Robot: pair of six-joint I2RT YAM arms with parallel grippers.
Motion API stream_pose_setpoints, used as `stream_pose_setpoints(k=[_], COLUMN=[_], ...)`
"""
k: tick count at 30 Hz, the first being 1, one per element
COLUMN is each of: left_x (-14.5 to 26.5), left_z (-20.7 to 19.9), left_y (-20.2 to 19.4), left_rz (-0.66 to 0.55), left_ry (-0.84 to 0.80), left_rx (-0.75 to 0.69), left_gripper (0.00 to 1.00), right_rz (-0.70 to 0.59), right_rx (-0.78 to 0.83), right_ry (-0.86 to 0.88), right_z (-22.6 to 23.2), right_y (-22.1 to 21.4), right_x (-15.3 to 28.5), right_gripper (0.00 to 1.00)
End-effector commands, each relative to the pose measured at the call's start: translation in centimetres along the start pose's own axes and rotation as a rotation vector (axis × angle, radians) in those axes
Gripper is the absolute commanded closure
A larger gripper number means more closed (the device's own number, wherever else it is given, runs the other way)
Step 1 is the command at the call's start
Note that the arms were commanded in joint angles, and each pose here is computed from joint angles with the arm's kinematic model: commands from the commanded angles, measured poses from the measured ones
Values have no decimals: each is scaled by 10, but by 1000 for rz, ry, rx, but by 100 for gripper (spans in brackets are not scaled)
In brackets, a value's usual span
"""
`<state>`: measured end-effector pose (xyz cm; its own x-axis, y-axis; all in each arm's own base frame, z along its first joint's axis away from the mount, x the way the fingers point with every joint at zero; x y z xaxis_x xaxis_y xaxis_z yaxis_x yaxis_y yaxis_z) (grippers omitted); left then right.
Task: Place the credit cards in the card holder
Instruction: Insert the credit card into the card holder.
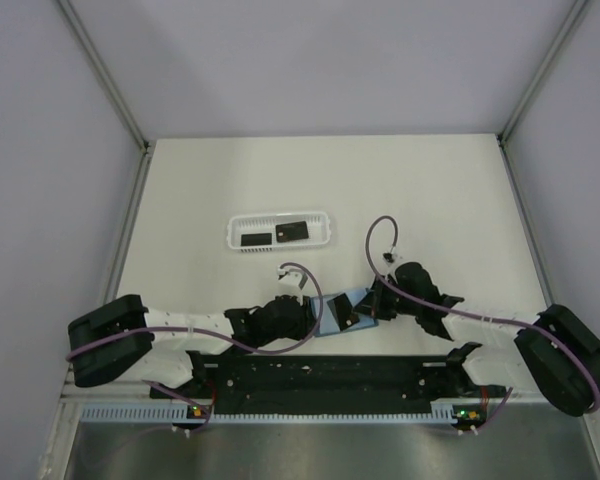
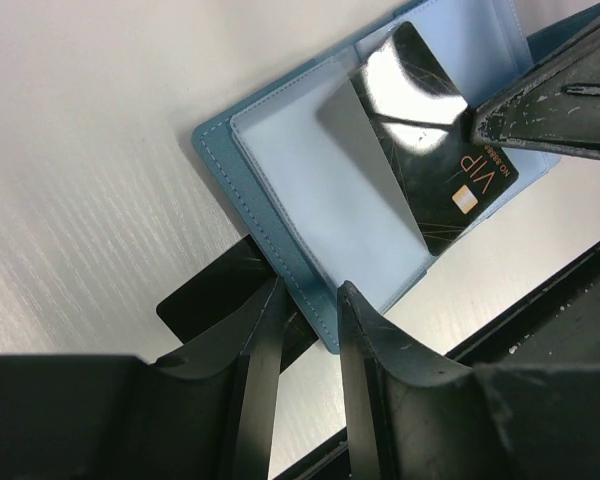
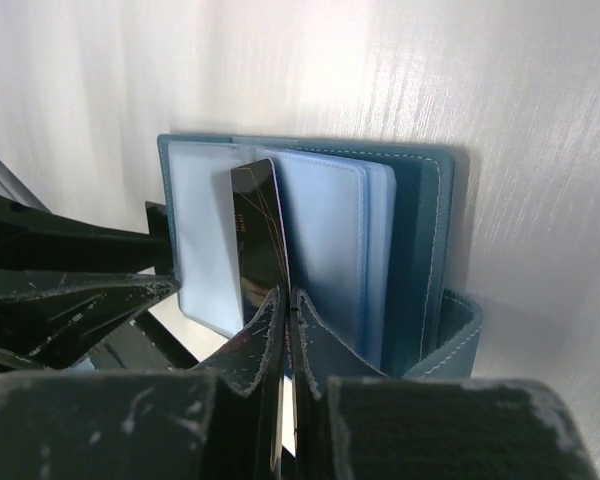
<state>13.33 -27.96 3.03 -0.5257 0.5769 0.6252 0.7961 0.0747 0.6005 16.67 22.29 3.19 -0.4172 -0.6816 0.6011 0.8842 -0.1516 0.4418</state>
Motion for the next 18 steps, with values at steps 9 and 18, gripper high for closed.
stream_pose_setpoints(k=[9, 18], left_x=[1, 0], left_z=[24, 24], left_y=[-24, -24], left_rz=[96, 98], left_ry=[82, 84], left_rx=[-40, -41], left_gripper=[66, 66], right_rz=[-88, -57], right_rx=[-26, -22], right_ry=[4, 41], right_z=[2, 8], right_y=[14, 8], right_x=[0, -6], right_gripper=[100, 100])
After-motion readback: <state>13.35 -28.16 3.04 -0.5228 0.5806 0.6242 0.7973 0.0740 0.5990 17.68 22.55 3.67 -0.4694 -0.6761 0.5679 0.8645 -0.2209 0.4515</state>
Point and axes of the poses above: each gripper's point midway between its finger pads, its own x axis back along the fingers, its own z axis along the line the jaws close on, y = z × x, the point moved 1 cm from there along x, back along the fingers, and after that the axes turned 4 degrees about x, right-handed, at the moved point
